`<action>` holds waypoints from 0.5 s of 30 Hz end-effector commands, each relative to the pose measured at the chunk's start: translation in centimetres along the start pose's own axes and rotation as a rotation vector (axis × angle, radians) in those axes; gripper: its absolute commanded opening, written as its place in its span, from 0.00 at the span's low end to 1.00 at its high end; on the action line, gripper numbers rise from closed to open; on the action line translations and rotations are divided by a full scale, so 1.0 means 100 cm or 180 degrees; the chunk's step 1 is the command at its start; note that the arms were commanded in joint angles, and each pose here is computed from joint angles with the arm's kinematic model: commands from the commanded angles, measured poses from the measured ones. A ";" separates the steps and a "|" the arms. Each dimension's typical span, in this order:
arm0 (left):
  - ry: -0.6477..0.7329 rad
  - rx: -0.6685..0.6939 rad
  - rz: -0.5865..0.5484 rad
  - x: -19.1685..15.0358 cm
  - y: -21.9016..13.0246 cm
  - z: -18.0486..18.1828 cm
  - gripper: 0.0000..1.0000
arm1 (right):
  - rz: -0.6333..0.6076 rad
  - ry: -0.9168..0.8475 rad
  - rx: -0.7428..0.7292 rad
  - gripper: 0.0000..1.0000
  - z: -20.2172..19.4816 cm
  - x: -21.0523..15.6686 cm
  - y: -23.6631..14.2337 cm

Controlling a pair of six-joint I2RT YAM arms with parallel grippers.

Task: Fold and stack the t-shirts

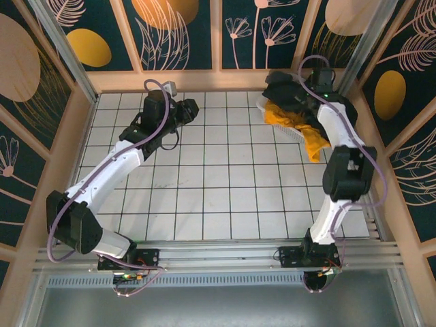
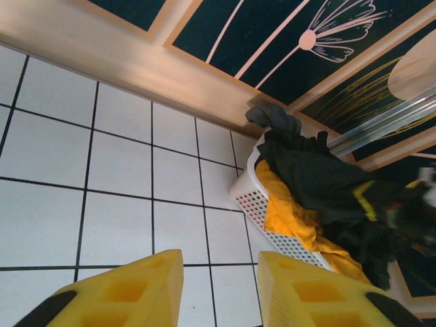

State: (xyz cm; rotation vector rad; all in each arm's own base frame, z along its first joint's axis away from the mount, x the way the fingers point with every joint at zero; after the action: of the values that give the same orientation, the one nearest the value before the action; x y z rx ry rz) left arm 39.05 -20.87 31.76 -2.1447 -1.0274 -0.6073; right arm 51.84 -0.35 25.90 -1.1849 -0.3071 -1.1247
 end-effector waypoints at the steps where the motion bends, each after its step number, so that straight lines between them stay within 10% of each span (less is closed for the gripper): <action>1: 0.0049 0.0113 -0.0109 0.008 -0.009 0.002 0.32 | -0.1160 0.0010 0.0560 0.00 0.049 0.083 -0.118; 9: 0.0084 0.0710 -0.0365 0.021 -0.014 0.026 0.15 | -0.1850 -0.0243 0.1388 0.00 0.120 0.098 -0.267; 15: 0.0135 0.1238 -0.0696 0.039 -0.040 0.044 0.12 | -0.1630 -0.0427 0.2175 0.00 0.211 0.042 -0.322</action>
State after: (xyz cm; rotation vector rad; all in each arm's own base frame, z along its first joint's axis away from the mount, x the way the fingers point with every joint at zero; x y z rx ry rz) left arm 39.48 -16.59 31.15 -1.8416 -1.1678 -0.5129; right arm 36.36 13.25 53.26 -0.6693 -0.9617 -1.2468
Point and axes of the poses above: each hand's point on the last joint's axis, 136 mm out from that joint toward the fingers, its own y axis out along the fingers, its own z axis along the line the jaws close on, x = y × z, the point moved 3 cm from there along -y, back along the fingers, and after that the axes turned 1 degree about -y, right-handed, at the moved point
